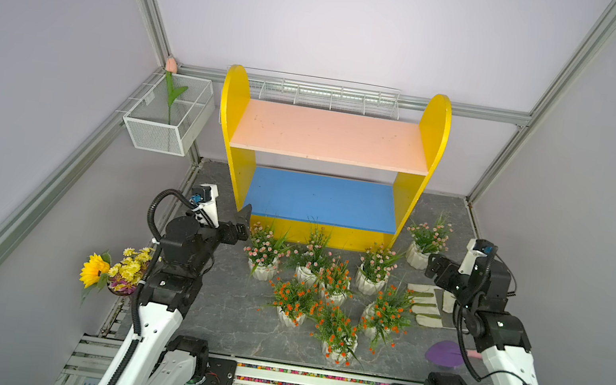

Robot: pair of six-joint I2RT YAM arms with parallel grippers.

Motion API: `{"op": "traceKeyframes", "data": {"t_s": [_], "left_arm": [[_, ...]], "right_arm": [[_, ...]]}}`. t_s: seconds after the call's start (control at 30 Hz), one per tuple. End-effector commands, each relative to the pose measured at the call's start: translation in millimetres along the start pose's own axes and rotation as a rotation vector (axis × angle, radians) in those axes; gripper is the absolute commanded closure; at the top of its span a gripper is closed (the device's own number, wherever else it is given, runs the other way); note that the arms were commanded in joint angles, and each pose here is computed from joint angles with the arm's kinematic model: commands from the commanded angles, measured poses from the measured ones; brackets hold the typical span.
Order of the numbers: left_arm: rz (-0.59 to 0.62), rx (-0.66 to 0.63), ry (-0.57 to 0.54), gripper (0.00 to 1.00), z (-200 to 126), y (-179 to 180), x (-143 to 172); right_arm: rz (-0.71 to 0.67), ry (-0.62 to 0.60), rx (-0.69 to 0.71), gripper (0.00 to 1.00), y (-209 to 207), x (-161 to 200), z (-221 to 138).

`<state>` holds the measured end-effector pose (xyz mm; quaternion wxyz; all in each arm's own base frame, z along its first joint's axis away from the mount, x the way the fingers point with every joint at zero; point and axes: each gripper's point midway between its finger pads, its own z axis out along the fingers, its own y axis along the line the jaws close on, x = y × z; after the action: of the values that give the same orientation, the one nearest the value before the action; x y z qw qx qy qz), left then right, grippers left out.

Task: Place the baby's breath potted plants on the rack by color
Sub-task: Pick up the baby's breath potted plant from the center of the board.

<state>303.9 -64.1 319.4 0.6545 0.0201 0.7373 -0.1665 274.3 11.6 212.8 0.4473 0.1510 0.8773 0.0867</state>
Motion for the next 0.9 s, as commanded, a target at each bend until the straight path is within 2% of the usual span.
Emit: {"op": "traceKeyframes", "data": {"t_s": [0.0, 0.17, 0.37, 0.5, 0.57, 0.67, 0.77, 0.87], "left_arm": [[-0.038, 0.094, -0.005, 0.01, -8, -20, -15], [-0.041, 0.128, 0.007, 0.01, -14, -28, -12], [-0.051, 0.13, -0.029, 0.01, -26, -29, -13], [-0.057, 0.151, -0.073, 0.01, -34, -33, -20], [-0.059, 0.156, -0.087, 0.01, -36, -34, -21], [-0.06, 0.152, -0.083, 0.01, -37, -34, -21], [-0.066, 0.159, -0.077, 0.01, -37, -35, -20], [-0.069, 0.168, -0.075, 0.01, -37, -36, -19]], "right_arm": [[0.116, 0.268, 0.08, 0.09, -20, 70, -22], [0.191, 0.353, 0.05, 0.23, -15, 94, -40], [0.2, 0.497, 0.099, 0.34, -25, 129, -52], [0.209, 0.554, 0.103, 0.37, -27, 146, -52], [0.213, 0.542, 0.136, 0.38, -33, 146, -58], [0.228, 0.478, 0.115, 0.38, -33, 140, -64], [0.233, 0.506, 0.136, 0.4, -37, 146, -69], [0.271, 0.413, 0.105, 0.4, -35, 135, -75]]}}
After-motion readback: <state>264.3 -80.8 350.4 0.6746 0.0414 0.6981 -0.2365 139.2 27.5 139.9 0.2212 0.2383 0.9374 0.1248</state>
